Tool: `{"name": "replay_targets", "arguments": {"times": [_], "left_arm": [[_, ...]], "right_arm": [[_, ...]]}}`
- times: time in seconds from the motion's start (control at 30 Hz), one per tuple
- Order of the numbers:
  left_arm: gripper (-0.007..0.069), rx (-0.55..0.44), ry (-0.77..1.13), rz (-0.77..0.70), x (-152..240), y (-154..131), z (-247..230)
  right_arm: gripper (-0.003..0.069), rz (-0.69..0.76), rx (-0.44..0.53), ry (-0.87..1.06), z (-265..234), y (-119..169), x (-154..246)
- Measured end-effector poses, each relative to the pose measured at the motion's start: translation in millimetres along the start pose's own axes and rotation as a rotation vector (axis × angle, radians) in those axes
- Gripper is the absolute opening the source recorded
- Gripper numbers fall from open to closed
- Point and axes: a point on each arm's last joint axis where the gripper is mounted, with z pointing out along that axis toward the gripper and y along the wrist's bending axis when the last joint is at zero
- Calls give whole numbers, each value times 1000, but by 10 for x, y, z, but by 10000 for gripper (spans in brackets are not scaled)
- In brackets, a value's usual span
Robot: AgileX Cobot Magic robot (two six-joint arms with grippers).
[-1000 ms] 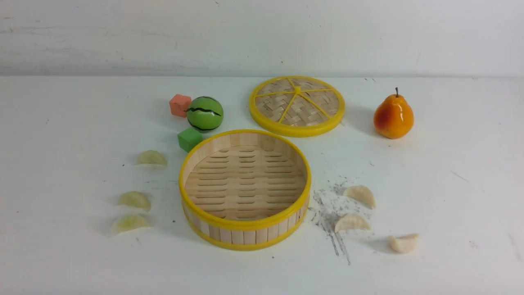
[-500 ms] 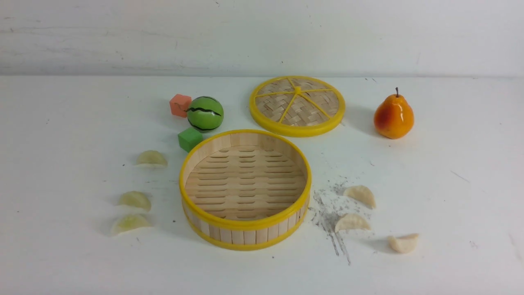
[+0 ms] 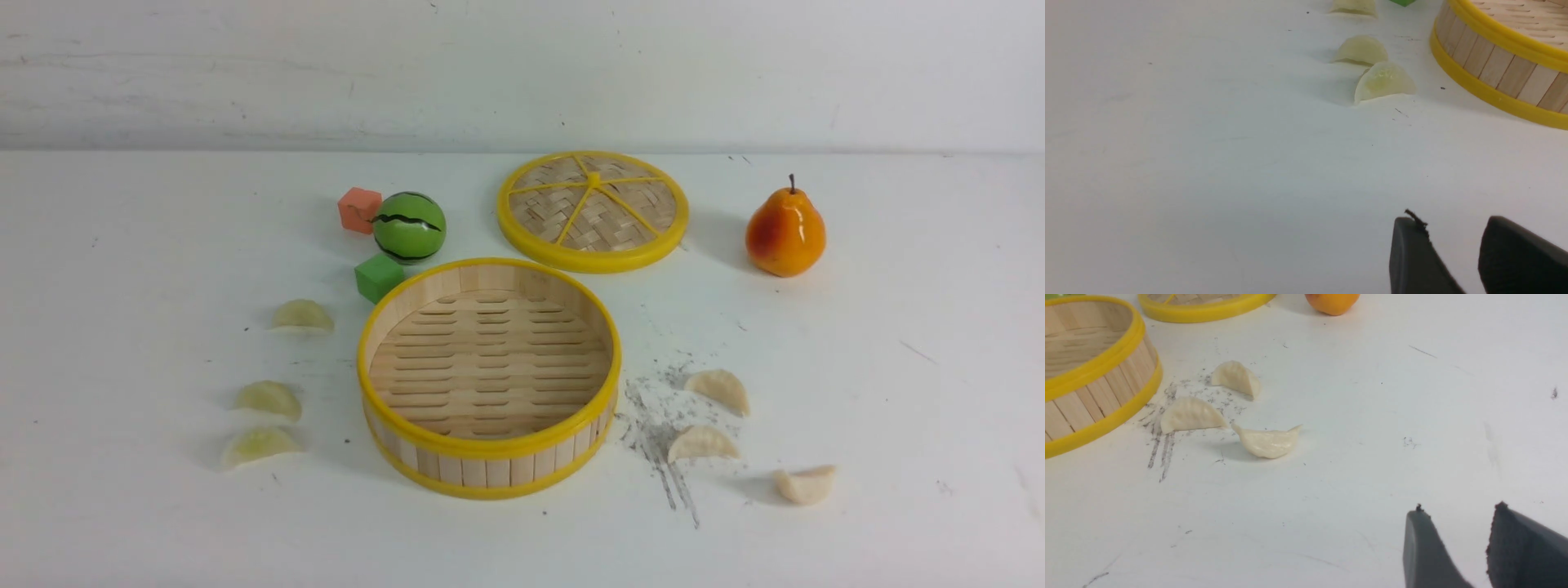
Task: Put the dumplings into the steamer on the white table.
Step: 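Reach for and grasp a dumpling on the table with the left gripper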
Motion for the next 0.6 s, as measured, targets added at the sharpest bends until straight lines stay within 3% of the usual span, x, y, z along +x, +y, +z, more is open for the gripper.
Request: {"name": "replay_targets", "arguments": {"times": [0.23, 0.6], "left_arm": [[237, -11, -1, 33, -1, 10, 0], [237, -39, -100, 138, -84, 30, 0]], "right_arm": [[239, -7, 3, 0, 0, -3, 0], [239, -300, 117, -13, -6, -103, -28]]}}
